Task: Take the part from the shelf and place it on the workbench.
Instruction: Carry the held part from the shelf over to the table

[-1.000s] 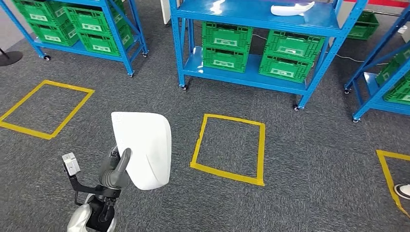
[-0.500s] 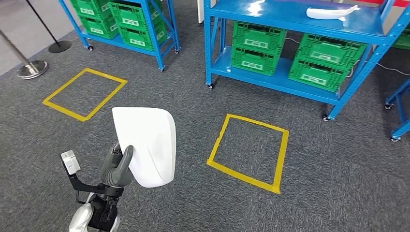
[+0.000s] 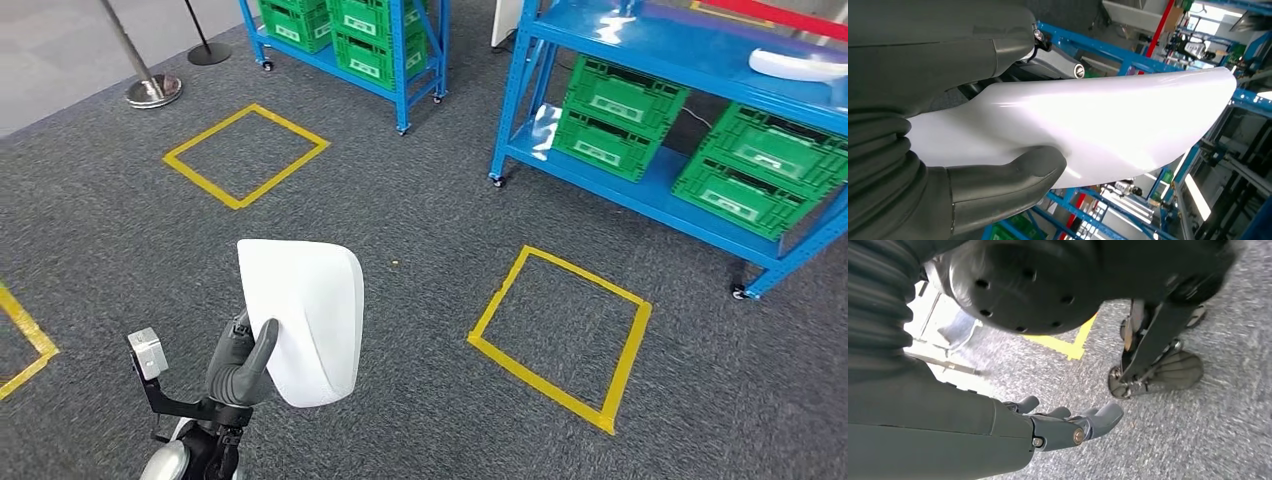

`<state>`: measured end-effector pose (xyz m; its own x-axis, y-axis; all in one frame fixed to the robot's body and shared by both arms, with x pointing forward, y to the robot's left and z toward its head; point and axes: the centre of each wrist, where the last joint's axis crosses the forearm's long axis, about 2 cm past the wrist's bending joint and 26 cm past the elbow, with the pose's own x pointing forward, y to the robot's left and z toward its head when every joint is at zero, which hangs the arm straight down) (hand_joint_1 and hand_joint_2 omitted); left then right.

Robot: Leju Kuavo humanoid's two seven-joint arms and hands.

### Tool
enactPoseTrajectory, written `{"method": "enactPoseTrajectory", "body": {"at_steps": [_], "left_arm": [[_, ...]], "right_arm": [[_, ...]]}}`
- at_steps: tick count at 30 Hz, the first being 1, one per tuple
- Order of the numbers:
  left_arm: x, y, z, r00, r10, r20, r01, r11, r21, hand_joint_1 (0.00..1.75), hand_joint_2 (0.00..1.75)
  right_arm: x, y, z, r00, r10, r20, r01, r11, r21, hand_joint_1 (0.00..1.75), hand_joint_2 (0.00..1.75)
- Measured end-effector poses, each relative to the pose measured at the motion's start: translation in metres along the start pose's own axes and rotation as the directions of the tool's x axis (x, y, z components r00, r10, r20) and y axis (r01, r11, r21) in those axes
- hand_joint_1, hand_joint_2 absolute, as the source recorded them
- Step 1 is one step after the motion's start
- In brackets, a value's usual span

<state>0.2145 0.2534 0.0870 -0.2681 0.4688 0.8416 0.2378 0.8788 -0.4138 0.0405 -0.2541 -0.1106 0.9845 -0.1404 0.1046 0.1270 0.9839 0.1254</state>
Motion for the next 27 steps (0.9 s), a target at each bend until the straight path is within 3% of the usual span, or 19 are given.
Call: {"method": "enactPoseTrajectory", "body": {"at_steps": [6, 18, 27], "left_arm": [[0.0, -0.001, 0.0, 1.0, 0.007, 0.011, -0.007, 1.0, -0.01, 1.75, 1.75], [-0.005, 0.008, -0.006, 0.994, 0.019, 0.109, -0.018, 1.0, -0.011, 1.75, 1.75], [-0.005, 0.01, -0.006, 0.993, 0.02, 0.116, -0.019, 1.0, -0.008, 1.75, 1.75]], "right_arm": [[0.0, 0.0, 0.0, 1.0, 0.008, 0.01, -0.008, 1.0, 0.011, 0.0, 1.75], [0.02, 0.014, 0.0, 0.96, 0.255, 0.114, -0.263, 0.963, 0.064, 0.0, 1.75], [0.034, 0.021, 0.0, 0.944, 0.302, 0.135, -0.313, 0.947, 0.066, 0.0, 1.75]]}}
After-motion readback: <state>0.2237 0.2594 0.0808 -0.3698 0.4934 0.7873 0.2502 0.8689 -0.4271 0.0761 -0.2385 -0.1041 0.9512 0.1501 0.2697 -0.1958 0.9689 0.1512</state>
